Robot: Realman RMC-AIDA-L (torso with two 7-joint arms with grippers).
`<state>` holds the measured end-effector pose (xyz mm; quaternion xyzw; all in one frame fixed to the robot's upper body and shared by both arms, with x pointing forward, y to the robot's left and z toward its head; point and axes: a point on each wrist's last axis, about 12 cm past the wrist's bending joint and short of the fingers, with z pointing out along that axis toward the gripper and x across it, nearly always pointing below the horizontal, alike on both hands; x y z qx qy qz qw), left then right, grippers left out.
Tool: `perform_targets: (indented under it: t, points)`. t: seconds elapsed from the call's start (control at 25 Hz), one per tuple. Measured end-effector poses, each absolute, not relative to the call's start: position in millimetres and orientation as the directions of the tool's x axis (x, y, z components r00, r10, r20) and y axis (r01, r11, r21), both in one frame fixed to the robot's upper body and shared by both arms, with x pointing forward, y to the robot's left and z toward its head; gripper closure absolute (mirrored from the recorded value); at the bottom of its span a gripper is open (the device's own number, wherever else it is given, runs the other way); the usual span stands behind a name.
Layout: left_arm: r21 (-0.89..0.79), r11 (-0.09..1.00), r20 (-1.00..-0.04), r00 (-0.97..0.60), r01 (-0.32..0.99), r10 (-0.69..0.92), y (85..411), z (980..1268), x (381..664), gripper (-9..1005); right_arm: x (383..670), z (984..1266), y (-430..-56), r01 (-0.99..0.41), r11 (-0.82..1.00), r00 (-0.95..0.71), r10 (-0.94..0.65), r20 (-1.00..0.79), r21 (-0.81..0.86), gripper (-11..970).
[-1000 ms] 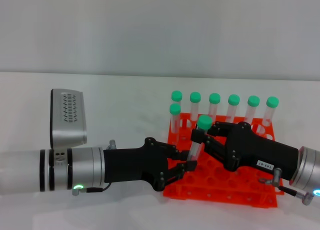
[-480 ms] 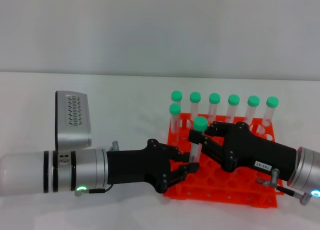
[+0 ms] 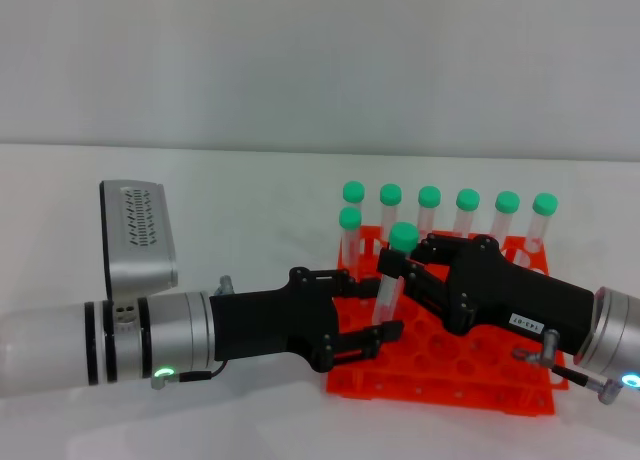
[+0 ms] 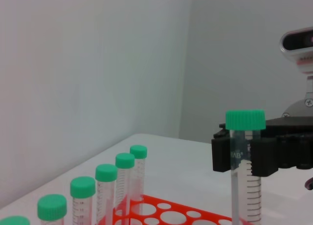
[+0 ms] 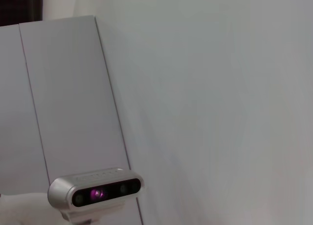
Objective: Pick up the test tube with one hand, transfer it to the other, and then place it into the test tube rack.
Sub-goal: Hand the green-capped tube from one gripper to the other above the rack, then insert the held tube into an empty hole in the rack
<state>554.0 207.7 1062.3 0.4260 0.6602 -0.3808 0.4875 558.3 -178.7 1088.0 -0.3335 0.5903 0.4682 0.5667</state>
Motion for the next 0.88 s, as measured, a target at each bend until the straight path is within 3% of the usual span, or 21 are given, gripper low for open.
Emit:
perform_targets:
  t: [0.12, 0.52, 0.88]
  points:
    - [-0.073, 0.348, -0.97, -0.147, 0.935, 0.192, 208.4, 1062.3, 553.9, 493, 558.7, 1088.2, -178.9, -0.923, 0.343, -0.135, 0.139, -0.981, 0.175, 768]
    - [-0.043, 0.4, -0.985, -0.106, 0.916, 0.137, 216.8, 1054.9, 543.0, 129, 561.7, 1088.3, -187.9, -0.9, 0.399, -0.118, 0.168, -0.979, 0.178, 768]
    - [-0.053, 0.583, -0.999, -0.041, 0.811, -0.033, 245.9, 1039.2, 508.8, 122, 564.4, 1090.6, -193.8, -0.882, 0.441, -0.089, 0.196, -0.977, 0.169, 768]
